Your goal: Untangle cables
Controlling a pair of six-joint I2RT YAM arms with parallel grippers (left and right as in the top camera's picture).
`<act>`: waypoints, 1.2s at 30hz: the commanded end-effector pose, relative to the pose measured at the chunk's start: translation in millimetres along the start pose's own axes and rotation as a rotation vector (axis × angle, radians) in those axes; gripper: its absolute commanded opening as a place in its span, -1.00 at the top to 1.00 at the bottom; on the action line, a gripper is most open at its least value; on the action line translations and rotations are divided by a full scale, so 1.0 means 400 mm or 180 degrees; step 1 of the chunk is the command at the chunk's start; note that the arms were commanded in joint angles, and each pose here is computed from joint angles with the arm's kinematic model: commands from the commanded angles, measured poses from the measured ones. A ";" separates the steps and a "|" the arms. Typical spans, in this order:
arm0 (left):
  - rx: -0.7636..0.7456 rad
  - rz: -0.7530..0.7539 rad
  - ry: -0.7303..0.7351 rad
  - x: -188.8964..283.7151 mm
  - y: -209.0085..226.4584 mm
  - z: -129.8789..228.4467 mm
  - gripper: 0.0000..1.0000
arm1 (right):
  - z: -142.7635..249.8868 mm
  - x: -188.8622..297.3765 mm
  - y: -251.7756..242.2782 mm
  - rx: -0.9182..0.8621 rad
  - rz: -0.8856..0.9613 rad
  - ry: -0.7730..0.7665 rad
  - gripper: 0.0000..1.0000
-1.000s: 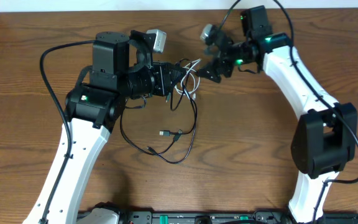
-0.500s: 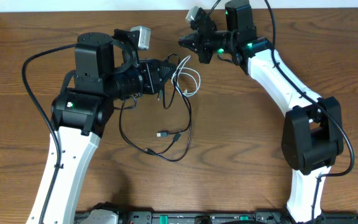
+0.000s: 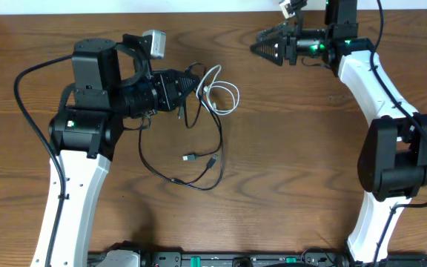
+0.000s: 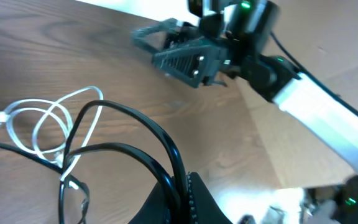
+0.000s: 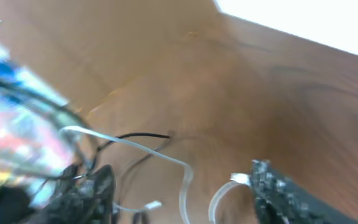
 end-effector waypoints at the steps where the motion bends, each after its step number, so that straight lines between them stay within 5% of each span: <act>1: -0.0114 0.0480 0.0023 0.015 -0.072 -0.002 0.85 | 0.045 -0.049 0.097 0.0609 -0.0863 0.0163 -0.39; 14: -0.0055 0.0627 0.0052 0.019 -0.090 0.002 0.85 | 0.141 -0.179 0.109 0.0624 -0.1238 0.0409 -0.19; 17: -0.0045 0.0627 0.0053 0.019 -0.090 0.002 0.85 | 0.146 -0.194 0.119 0.0665 -0.1269 0.0434 0.13; 20: -0.0046 0.0604 0.0049 0.018 -0.087 0.001 0.85 | 0.146 -0.197 0.114 0.0611 -0.1222 0.0447 0.98; 28: -0.0034 -0.0407 -0.0116 0.014 0.041 -0.020 0.85 | 0.142 -0.076 -0.201 -0.1258 0.1265 0.0230 0.98; 36: 0.0123 -0.2047 -0.0118 0.084 0.243 0.000 0.85 | 0.114 0.135 -0.117 -0.1230 0.2323 0.0265 0.97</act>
Point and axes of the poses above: each gripper's point midway between its finger pads, its own x axis back along the fingers, its own y axis along the line the jaws close on, z = x × y, the point moved 1 cm from there along x, back along the fingers, and after that the axes turned 13 degrees about -x, right-handed, at the moved point
